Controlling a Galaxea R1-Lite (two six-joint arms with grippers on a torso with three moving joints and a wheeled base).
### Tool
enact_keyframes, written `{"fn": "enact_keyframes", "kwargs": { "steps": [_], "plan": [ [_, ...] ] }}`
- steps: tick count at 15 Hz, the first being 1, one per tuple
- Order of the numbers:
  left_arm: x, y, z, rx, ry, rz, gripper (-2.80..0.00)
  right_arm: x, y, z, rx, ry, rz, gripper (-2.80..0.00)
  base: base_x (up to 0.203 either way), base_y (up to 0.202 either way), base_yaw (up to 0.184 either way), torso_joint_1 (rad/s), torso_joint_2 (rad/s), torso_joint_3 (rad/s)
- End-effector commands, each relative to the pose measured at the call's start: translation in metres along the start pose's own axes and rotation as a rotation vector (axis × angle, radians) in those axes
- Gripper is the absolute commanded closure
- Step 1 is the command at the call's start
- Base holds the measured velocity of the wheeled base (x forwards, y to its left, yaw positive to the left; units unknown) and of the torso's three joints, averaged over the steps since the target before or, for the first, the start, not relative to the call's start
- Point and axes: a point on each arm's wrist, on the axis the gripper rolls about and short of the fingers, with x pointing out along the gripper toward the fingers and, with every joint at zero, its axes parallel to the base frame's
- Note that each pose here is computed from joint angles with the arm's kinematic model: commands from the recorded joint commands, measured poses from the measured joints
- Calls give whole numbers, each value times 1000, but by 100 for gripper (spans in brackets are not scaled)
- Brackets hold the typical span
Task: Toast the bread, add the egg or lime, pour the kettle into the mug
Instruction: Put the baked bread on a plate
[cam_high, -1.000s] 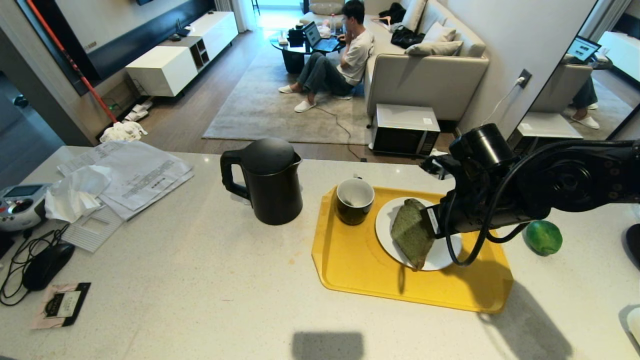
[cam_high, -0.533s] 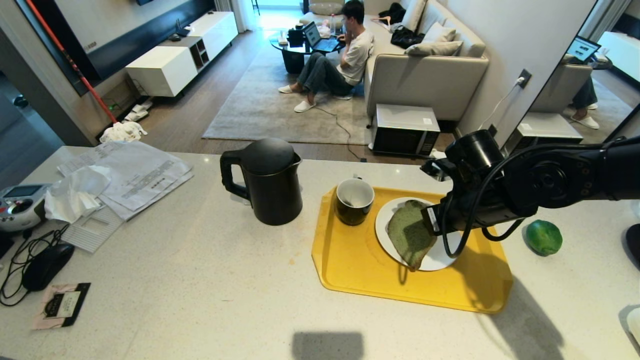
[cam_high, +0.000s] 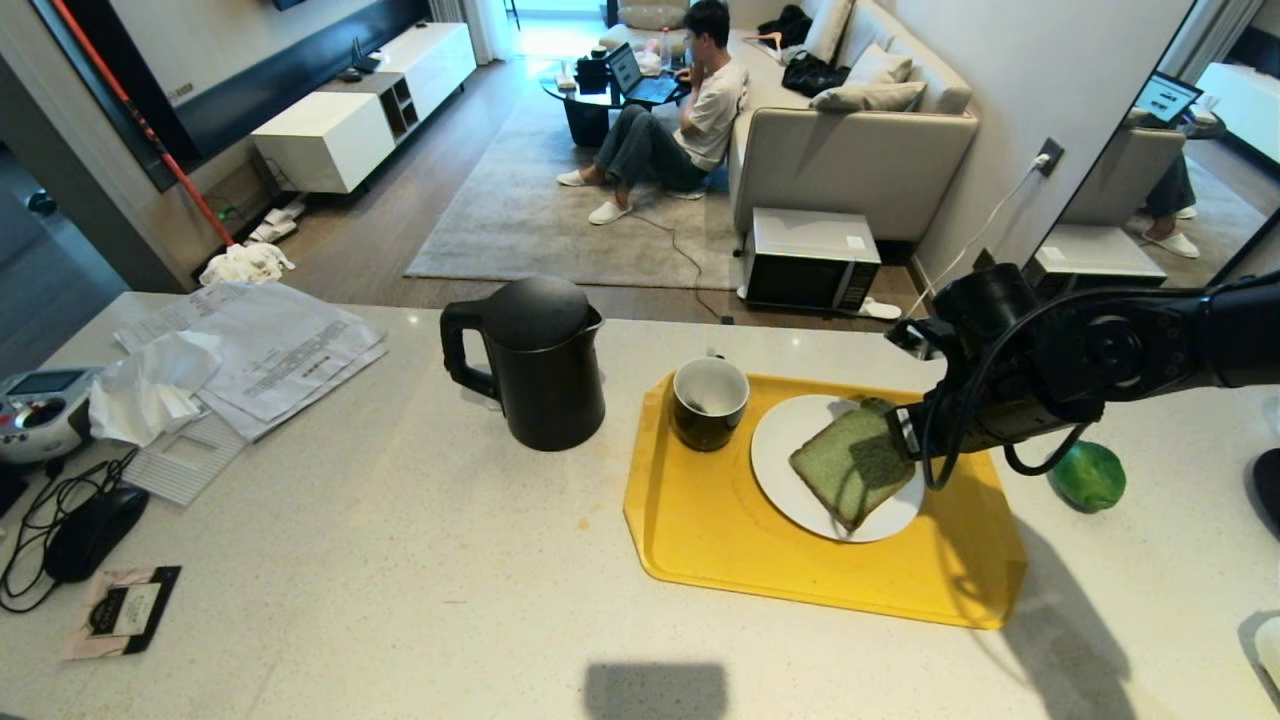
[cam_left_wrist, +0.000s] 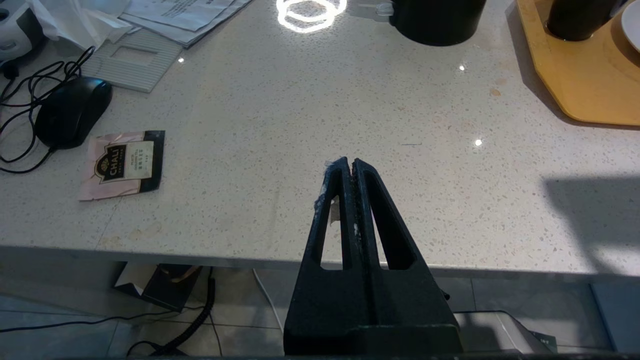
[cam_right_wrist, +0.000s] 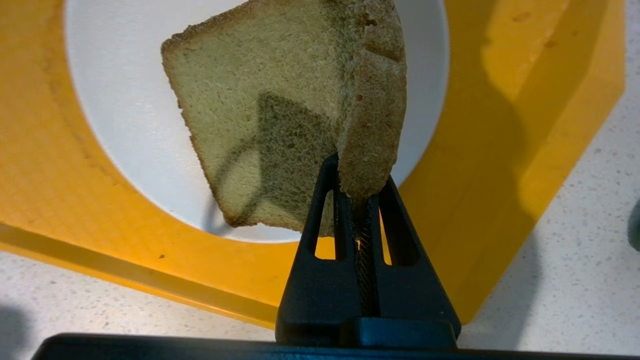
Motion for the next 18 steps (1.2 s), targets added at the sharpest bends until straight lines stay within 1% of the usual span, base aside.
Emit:
{"fn": "enact_keyframes", "kwargs": {
  "steps": [1, 5, 7, 13, 15, 16, 18],
  "plan": [
    [0, 0, 0, 0, -1, 0, 0, 5, -9, -2, 12, 18, -18, 0, 0, 0, 0, 0, 0, 0],
    [0, 0, 0, 0, -1, 1, 0, 10, -14, -11, 15, 58, -48, 0, 0, 0, 0, 0, 0, 0],
    [0, 0, 0, 0, -1, 0, 0, 14, -15, -21, -13, 98, -62, 0, 0, 0, 0, 0, 0, 0],
    [0, 0, 0, 0, -1, 0, 0, 16, -13, -39, -24, 157, -57, 0, 0, 0, 0, 0, 0, 0],
    [0, 0, 0, 0, -1, 0, 0, 14, -8, -41, -36, 156, -47, 0, 0, 0, 0, 0, 0, 0],
    [0, 0, 0, 0, -1, 0, 0, 14, -5, -40, -41, 154, -43, -280, 0, 0, 0, 0, 0, 0],
    [0, 0, 0, 0, -1, 0, 0, 13, 2, -38, -56, 143, -31, -280, 0, 0, 0, 0, 0, 0]
  ]
}}
